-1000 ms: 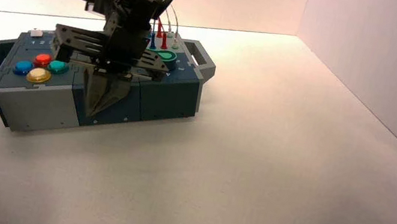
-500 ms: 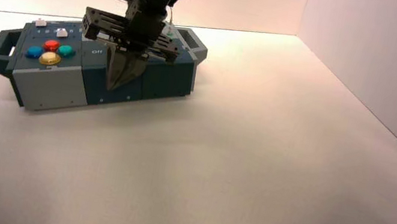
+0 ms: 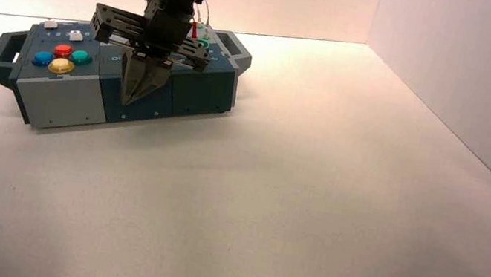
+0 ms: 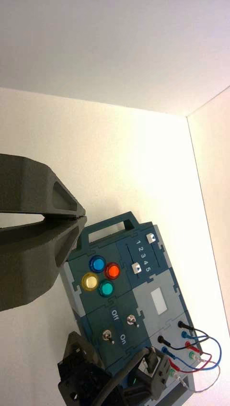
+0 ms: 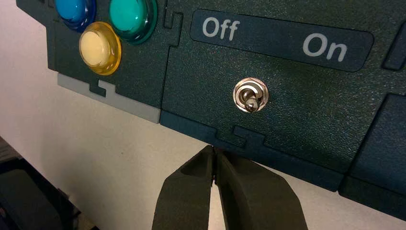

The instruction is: Move the box away.

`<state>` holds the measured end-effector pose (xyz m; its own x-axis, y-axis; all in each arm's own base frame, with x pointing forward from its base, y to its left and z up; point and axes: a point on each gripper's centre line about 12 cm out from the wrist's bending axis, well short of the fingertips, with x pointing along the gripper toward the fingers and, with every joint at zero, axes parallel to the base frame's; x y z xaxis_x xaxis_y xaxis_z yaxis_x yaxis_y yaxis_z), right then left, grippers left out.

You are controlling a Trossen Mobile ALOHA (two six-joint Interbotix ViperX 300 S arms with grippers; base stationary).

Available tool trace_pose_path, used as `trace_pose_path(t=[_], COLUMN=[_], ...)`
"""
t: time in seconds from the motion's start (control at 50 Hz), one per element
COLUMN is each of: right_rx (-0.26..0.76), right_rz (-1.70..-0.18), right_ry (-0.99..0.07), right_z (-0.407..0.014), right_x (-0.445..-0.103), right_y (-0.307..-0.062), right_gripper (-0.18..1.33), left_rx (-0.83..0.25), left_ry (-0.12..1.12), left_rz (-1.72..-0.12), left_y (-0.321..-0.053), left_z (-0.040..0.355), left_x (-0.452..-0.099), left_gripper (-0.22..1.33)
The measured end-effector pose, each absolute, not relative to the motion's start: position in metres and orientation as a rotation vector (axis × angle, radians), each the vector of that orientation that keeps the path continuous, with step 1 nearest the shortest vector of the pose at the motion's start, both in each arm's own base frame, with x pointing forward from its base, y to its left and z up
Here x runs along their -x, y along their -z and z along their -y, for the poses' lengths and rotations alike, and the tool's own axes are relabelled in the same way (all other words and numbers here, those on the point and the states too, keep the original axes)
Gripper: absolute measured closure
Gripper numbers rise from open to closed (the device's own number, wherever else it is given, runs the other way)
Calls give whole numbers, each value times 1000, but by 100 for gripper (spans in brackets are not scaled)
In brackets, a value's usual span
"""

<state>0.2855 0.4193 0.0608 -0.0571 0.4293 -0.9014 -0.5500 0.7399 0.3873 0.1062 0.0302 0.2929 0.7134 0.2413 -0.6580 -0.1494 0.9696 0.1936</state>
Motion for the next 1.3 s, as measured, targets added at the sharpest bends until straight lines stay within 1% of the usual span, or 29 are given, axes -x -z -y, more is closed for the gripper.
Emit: trace_pose_path(t=[0.28, 0.3, 0.32, 0.56, 0.98, 1.1, 1.2, 1.3], right_rx=[106, 104, 93, 83, 79, 71, 75, 79], right_rz=[-1409, -1404, -1385, -1333, -1278, -1207, -1189, -1187], right_ry=[-787, -786, -785, -791, -808, -817, -819, -817], right_z=[-410, -409, -406, -397, -387, -380, -376, -375], right_x=[-285, -286, -289, -283, -277, -273, -271, -271], right_y=[-64, -66, -75, -97, -126, -146, -152, -151], right_gripper=[129, 128, 129, 129, 129, 129, 129, 129], left_rx=[-130, -128, -128, -129, -131, -131, -129, -131], left_ry=[-217, -218, -218, -218, -216, -215, -216, -215], left_rz=[-745, -744, -743, -745, -760, -765, -764, -763], left_y=[-293, -293, -294, -293, -292, -291, -291, -291], left_z=[-30, -30, -30, -30, -30, -30, -30, -30], left_x=[-106, -106, -106, -106, -109, -110, -110, -110], left_gripper=[129, 129, 129, 128, 129, 128, 129, 129])
